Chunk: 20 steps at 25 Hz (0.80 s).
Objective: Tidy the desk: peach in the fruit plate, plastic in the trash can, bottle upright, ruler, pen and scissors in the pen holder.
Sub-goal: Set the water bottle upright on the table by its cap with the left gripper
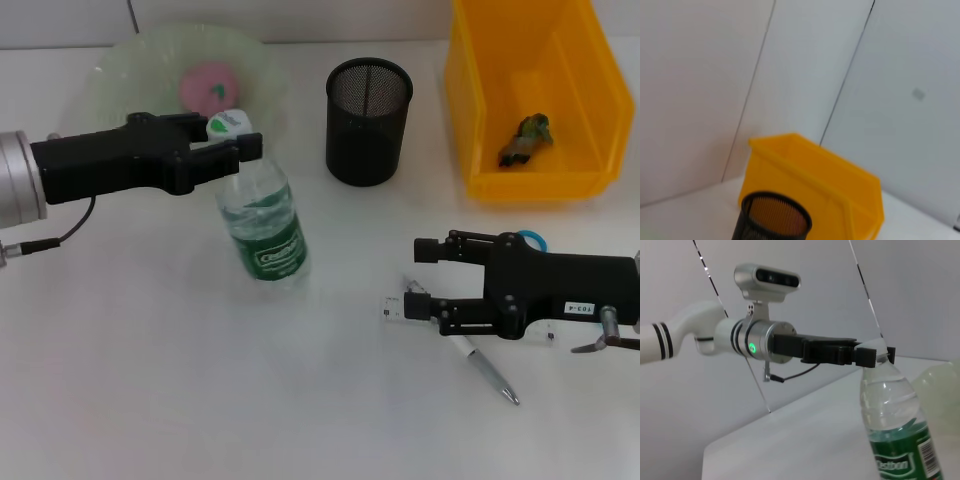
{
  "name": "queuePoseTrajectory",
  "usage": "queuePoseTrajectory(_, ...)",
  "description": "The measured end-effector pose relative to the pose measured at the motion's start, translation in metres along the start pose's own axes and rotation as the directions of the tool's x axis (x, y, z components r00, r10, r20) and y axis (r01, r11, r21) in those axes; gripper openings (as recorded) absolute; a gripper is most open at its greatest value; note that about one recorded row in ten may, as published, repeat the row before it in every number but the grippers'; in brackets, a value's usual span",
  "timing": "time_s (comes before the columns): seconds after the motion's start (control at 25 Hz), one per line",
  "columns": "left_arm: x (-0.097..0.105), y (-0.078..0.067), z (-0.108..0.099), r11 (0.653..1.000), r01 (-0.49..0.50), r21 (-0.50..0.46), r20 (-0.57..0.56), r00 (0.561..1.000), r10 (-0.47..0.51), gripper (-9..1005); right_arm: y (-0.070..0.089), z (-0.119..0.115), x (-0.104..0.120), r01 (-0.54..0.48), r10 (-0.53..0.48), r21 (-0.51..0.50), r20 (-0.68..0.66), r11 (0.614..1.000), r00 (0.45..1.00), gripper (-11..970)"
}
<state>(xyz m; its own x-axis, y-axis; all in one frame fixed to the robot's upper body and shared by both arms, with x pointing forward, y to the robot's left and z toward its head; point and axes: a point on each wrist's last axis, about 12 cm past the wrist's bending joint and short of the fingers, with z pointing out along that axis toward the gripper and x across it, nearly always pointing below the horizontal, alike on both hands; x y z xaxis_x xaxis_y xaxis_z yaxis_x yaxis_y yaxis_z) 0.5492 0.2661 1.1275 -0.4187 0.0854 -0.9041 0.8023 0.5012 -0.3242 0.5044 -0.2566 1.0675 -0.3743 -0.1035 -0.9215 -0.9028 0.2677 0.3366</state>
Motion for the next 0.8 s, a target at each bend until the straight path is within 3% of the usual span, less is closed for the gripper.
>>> queuePoseTrajectory(0.2,0.02,0.005,-0.004,0.999,-0.029,-0.013,0.128,0.991,0.03,444,0.001,0.003,0.002,-0.018,0.018,-0.005,0.022,1.0,1.0,802)
queuePoseTrajectory(0.4,0.029,0.009,-0.009,0.997,-0.067,-0.048,0.168,0.983,0.074,444,0.002,0.005,0.003,-0.033,0.034,-0.01,0.039,0.999,0.999,802)
queuePoseTrajectory(0.52,0.049,0.01,-0.018,0.987,-0.115,-0.112,0.253,0.957,0.14,445,0.003,0.006,0.004,-0.043,0.044,-0.012,0.051,0.999,0.998,802)
queuePoseTrajectory(0.8,0.06,0.007,-0.028,0.967,-0.197,-0.16,0.263,0.936,0.234,445,0.007,0.009,0.01,-0.056,0.057,-0.007,0.114,0.998,0.992,802)
